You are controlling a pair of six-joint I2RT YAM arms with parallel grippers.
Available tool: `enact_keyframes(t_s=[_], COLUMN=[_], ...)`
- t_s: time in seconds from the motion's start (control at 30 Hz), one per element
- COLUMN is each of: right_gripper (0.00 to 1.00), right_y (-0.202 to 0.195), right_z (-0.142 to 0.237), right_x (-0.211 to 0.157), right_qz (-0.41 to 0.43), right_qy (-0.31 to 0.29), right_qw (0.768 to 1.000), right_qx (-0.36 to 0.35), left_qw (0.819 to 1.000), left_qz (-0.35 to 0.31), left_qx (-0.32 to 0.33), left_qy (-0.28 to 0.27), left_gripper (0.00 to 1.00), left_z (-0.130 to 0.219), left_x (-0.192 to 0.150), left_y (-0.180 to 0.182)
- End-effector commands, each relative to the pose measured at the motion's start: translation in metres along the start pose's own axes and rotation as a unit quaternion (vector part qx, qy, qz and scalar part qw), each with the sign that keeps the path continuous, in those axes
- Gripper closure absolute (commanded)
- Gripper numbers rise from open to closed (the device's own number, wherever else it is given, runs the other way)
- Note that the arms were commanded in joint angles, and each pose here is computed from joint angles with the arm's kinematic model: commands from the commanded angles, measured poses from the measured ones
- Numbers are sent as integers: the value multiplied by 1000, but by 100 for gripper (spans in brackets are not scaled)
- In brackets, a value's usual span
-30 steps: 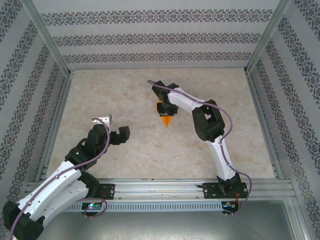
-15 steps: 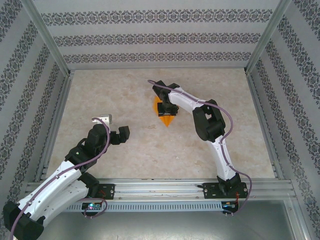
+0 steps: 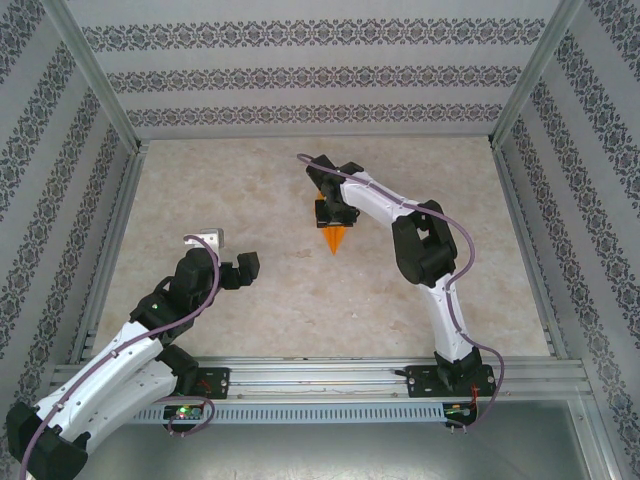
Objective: Fold a paper plane with a square sheet of paper (fold left side to right side)
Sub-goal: Place the paper plane at the center of the table.
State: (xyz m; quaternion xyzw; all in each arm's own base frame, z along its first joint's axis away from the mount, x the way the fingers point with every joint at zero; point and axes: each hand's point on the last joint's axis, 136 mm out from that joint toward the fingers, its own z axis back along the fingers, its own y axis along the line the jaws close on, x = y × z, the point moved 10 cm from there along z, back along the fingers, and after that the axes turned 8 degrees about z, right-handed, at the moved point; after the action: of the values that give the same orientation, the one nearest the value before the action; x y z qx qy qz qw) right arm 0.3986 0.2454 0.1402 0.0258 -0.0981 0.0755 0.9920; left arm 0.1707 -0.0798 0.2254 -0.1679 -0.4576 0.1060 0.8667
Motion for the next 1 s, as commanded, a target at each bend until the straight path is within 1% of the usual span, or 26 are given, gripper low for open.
enact_keyframes(t_s=[0.0, 0.33, 0.63, 0.67, 0.8, 0.97], right_gripper=[52, 52, 46, 44, 28, 17], right_y=[-2, -2, -14, -16, -31, -56], right_z=[18, 49, 102, 108, 132, 151], right_x=[-4, -8, -26, -30, -53, -88], right_qz=[11, 22, 47, 52, 60, 62], right_qy=[-6, -31, -84, -93, -126, -159], right_qw=[1000, 999, 995, 994, 990, 985], right_qx=[-13, -13, -2, -1, 6, -4], left_qw=[1000, 1000, 1000, 1000, 999, 999], left_qz=[-9, -11, -8, -7, -1, 15], left_qx=[9, 12, 26, 28, 27, 19], left_qy=[-7, -11, -9, -11, -16, -23], left_gripper=[0, 0, 0, 0, 0, 0], left_z=[5, 4, -3, -4, -7, -9], left_x=[8, 9, 7, 8, 11, 17], left_y=[0, 0, 2, 3, 3, 6])
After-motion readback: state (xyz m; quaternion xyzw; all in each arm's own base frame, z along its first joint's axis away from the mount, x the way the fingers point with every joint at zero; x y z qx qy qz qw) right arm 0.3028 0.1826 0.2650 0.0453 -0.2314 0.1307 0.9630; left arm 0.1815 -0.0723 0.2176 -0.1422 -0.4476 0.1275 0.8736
